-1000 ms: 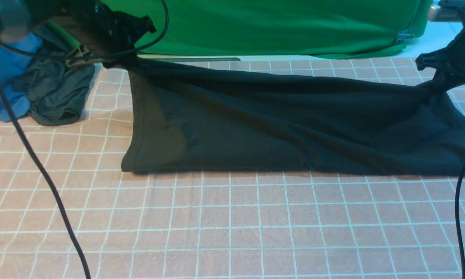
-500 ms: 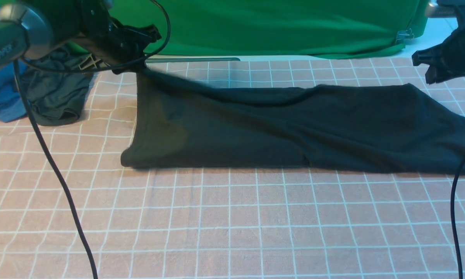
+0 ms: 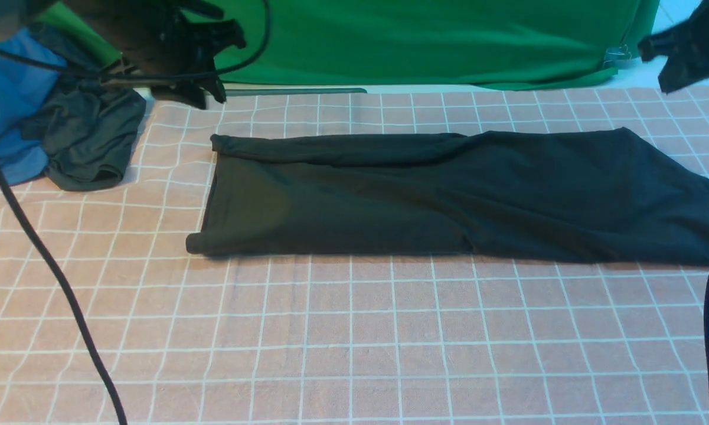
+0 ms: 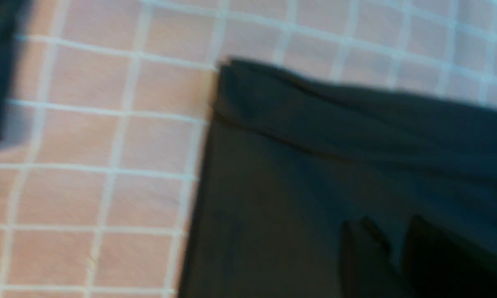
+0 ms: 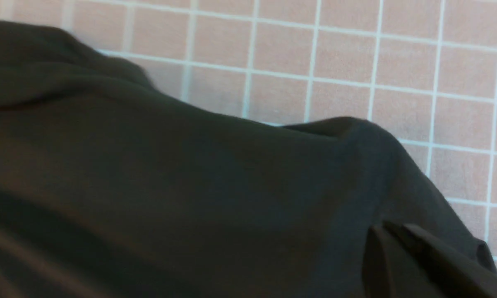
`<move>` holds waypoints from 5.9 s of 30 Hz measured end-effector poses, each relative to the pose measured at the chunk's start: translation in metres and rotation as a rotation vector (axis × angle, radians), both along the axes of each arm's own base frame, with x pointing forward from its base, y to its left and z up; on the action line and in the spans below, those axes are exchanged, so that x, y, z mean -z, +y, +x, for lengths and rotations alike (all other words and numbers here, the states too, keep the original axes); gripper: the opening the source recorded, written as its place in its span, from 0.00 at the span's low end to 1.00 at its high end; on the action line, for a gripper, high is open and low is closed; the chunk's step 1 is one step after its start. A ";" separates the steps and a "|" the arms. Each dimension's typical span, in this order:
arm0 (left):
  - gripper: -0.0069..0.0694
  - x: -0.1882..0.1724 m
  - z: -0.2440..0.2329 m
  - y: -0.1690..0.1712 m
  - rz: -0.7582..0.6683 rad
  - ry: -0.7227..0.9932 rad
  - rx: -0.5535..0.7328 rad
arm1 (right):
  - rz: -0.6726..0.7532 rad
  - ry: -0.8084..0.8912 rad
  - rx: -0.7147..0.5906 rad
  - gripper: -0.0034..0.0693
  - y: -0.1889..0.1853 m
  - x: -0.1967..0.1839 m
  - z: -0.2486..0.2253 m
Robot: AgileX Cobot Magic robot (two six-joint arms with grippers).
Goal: Fold a long-sleeved shirt over a pink coffee tablecloth.
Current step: 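Pull the folded dark garment lengthwise by its ends to straighten it flat on the table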
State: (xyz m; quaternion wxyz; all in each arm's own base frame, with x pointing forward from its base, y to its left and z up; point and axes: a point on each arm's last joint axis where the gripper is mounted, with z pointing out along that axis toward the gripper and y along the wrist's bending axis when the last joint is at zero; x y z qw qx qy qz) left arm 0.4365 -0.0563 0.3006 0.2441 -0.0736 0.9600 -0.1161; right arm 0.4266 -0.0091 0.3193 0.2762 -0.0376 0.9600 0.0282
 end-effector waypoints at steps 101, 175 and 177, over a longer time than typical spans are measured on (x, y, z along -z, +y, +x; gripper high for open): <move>0.13 0.126 -0.057 0.009 0.139 0.296 0.004 | 0.127 0.150 -0.048 0.10 -0.004 0.038 -0.121; 0.60 0.054 -0.088 0.078 0.461 0.441 -0.220 | 0.132 0.192 0.041 0.14 -0.028 0.079 -0.058; 0.58 0.051 -0.086 0.071 0.378 0.435 -0.197 | 0.148 0.156 -0.043 0.10 -0.008 0.074 -0.051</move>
